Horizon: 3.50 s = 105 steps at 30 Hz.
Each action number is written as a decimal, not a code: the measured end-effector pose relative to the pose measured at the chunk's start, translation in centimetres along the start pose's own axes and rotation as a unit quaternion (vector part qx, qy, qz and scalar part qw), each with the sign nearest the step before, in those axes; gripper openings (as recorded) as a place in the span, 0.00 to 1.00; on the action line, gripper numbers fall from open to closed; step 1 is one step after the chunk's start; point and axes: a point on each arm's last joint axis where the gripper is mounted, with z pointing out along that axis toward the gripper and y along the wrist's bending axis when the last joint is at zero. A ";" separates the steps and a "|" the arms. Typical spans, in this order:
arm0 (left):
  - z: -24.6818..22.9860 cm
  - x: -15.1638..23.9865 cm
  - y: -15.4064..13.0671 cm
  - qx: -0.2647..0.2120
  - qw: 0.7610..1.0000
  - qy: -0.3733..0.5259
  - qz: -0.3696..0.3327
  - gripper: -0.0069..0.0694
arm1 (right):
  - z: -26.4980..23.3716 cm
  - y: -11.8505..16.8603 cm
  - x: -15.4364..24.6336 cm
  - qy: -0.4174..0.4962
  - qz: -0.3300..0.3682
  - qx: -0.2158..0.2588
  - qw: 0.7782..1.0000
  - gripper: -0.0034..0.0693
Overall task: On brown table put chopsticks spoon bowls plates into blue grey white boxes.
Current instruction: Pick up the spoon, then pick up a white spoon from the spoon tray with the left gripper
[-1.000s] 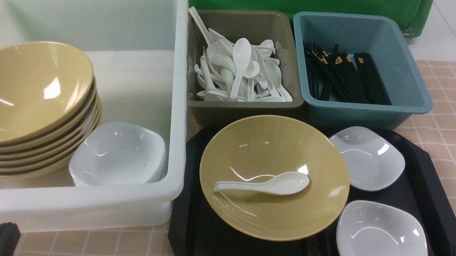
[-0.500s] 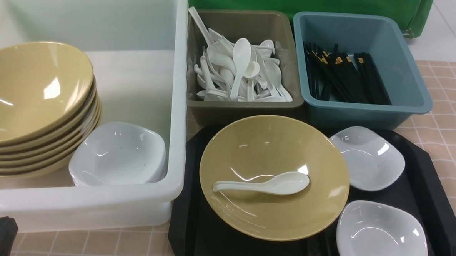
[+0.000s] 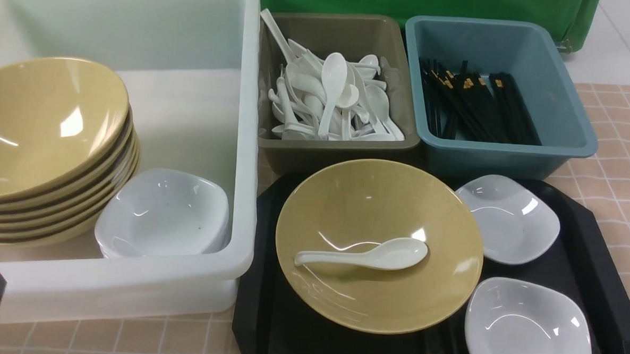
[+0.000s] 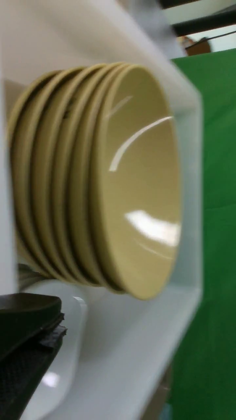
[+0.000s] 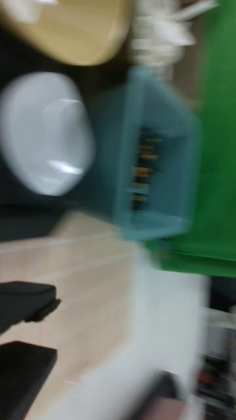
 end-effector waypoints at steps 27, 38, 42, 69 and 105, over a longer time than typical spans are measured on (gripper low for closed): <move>1.6 -19.1 -0.2 0.017 0.973 -0.205 -0.102 0.10 | 0.0 -0.8 -14.2 -0.165 0.093 -0.003 0.982 0.10; 13.3 -17.0 -7.3 0.173 0.950 0.261 -0.002 0.10 | 4.7 0.5 -6.2 0.347 0.039 -0.052 0.936 0.10; 15.3 -15.5 -11.9 0.261 0.893 0.361 0.070 0.10 | 4.4 1.7 -5.1 0.418 0.011 -0.136 0.898 0.10; 24.7 1.7 -25.9 0.416 0.629 0.545 0.367 0.56 | 4.7 3.8 -3.5 0.336 -0.038 -0.226 0.914 0.10; 36.6 -6.7 -18.8 0.237 0.857 0.428 0.162 0.62 | 4.9 3.8 -3.7 0.325 -0.036 -0.221 0.919 0.11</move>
